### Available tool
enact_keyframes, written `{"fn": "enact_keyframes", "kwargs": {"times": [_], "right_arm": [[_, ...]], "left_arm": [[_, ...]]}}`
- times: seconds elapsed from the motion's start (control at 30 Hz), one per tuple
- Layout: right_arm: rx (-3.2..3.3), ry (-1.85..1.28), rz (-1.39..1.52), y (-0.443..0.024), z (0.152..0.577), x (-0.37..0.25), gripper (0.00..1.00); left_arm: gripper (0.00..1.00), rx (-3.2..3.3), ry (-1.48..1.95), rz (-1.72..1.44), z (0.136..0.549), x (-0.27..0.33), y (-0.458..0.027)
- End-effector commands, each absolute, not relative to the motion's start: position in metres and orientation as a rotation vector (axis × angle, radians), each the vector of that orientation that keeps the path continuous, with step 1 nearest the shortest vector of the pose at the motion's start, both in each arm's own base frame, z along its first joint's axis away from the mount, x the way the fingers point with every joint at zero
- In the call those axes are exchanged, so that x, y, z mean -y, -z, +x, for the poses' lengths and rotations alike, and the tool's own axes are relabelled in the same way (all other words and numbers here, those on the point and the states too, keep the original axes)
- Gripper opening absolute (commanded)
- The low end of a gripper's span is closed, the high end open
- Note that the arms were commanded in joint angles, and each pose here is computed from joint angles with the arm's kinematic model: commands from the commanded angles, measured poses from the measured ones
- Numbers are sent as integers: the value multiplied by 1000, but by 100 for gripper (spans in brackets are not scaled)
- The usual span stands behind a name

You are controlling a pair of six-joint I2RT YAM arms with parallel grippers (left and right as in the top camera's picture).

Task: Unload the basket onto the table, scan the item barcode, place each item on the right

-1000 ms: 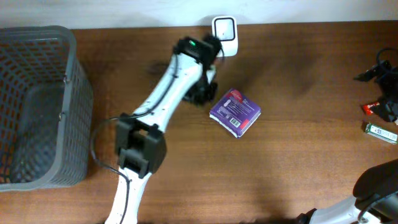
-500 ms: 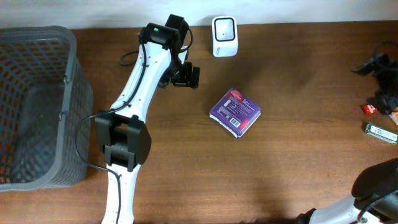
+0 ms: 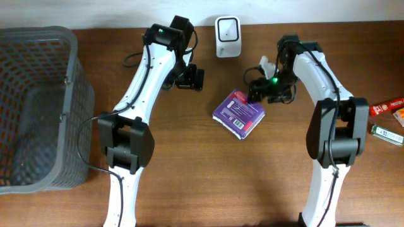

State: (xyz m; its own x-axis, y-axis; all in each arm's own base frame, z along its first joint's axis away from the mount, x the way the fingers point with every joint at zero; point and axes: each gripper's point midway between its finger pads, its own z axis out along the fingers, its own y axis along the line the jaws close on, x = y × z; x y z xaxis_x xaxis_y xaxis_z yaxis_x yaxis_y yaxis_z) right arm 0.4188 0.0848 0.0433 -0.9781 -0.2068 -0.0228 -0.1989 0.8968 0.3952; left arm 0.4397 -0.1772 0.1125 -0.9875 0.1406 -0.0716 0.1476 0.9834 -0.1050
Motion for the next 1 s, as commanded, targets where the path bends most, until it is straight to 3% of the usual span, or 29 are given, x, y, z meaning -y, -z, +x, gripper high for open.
{"fn": "enact_keyframes", "kwargs": {"times": [0.0, 0.1, 0.23, 0.33, 0.47, 0.6, 0.73, 0.77, 0.8, 0.87, 0.93, 0.97], "right_arm": [[2953, 724, 442, -28, 398, -94, 68], [2927, 722, 427, -23, 390, -94, 36], [2902, 719, 408, -25, 384, -93, 7], [2898, 718, 406, -45, 386, -93, 4], [2944, 657, 408, -116, 396, -89, 4], [2982, -312, -120, -132, 390, -1, 4], [2986, -232, -220, -131, 388, -30, 4], [2982, -149, -180, -130, 385, -51, 5], [2982, -129, -162, -129, 384, -61, 13], [3006, -327, -188, -131, 385, -59, 13], [3022, -386, -143, -132, 384, -72, 12], [3025, -382, -119, -132, 382, -79, 11]], "left_arm": [[99, -3080, 152, 214, 439, 175, -107], [99, -3079, 152, 214, 439, 175, -107], [99, -3079, 152, 214, 439, 175, -107], [99, -3077, 153, 214, 439, 176, -107], [99, -3088, 163, 217, 436, 177, -107], [99, -3081, 165, 227, 437, 181, -108], [100, -3101, 373, 267, 427, 202, -111], [86, -3048, 618, 444, 421, 228, -120], [66, -3040, 659, 465, 419, 233, -121], [47, -3041, 657, 476, 417, 235, -121], [16, -3046, 663, 485, 414, 238, -121], [8, -3043, 664, 499, 413, 242, -121]]}}
